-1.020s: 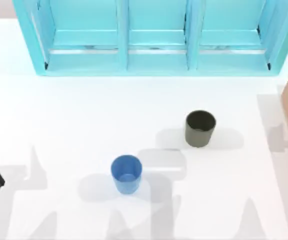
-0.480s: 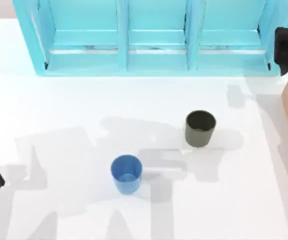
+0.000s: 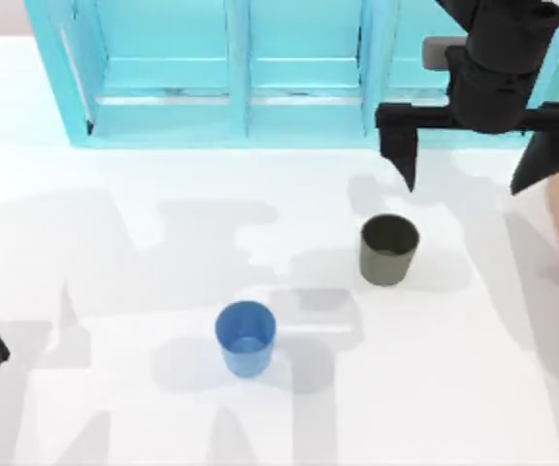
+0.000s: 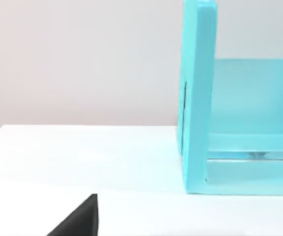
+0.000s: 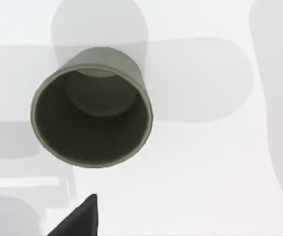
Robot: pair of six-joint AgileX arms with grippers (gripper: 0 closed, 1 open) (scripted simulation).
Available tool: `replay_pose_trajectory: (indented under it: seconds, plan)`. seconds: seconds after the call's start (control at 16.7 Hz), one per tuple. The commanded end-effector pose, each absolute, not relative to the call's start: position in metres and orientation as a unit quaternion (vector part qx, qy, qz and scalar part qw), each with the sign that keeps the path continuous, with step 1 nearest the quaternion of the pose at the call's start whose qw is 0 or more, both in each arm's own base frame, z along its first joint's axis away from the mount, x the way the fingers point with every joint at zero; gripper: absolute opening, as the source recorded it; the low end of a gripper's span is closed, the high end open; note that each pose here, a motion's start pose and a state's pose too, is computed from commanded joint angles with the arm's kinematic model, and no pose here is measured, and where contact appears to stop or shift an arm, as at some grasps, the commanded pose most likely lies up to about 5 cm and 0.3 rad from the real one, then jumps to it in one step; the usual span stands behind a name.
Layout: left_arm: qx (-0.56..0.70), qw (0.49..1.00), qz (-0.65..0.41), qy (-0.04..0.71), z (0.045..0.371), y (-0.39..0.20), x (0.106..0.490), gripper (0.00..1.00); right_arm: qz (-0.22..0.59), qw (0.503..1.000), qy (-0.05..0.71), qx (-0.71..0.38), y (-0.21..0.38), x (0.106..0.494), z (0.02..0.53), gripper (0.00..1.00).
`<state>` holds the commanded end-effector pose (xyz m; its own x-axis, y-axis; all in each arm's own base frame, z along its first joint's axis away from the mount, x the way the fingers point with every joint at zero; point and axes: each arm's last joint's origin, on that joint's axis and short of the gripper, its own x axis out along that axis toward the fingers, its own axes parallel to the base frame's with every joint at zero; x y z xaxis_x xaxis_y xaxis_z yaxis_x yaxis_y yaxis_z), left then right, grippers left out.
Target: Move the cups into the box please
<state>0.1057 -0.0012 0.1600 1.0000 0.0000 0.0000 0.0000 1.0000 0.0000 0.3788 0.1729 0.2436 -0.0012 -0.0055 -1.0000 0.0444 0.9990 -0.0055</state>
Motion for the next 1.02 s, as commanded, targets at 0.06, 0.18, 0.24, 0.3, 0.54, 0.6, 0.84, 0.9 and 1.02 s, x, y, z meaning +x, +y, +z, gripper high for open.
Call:
replay_pose_trajectory:
  seconds: [0.06,0.18,0.24,0.3,0.54,0.6,0.84,0.9,1.02]
  plan:
    - [0.000,1.000,0.000,0.000,0.160,-0.001,0.106,1.00,-0.012,0.706,0.708,0.010,0.183,0.380,0.242,1.00]
    - [0.000,1.000,0.000,0.000,0.160,-0.001,0.106,1.00,-0.004,0.707,0.707,0.005,0.195,0.381,0.240,1.00]
    - [0.000,1.000,0.000,0.000,0.160,-0.001,0.106,1.00,-0.003,0.707,0.707,0.004,0.198,0.381,0.239,1.00]
    - [0.000,1.000,0.000,0.000,0.160,-0.001,0.106,1.00,-0.003,0.707,0.707,0.004,0.198,0.381,0.239,1.00]
    - [0.000,1.000,0.000,0.000,0.160,-0.001,0.106,1.00,-0.004,0.708,0.707,0.006,0.196,0.381,0.240,1.00]
    - [0.000,1.000,0.000,0.000,0.160,-0.001,0.106,1.00,-0.004,0.707,0.707,0.006,0.196,0.382,0.239,1.00]
    - [0.000,1.000,0.000,0.000,0.160,-0.001,0.106,1.00,-0.003,0.706,0.708,0.004,0.198,0.384,0.208,1.00]
    - [0.000,1.000,0.000,0.000,0.160,-0.001,0.106,1.00,-0.003,0.707,0.707,0.004,0.198,0.384,0.196,1.00]
    - [0.000,1.000,0.000,0.000,0.160,-0.001,0.106,1.00,-0.001,0.710,0.704,0.006,0.199,0.385,0.171,1.00]
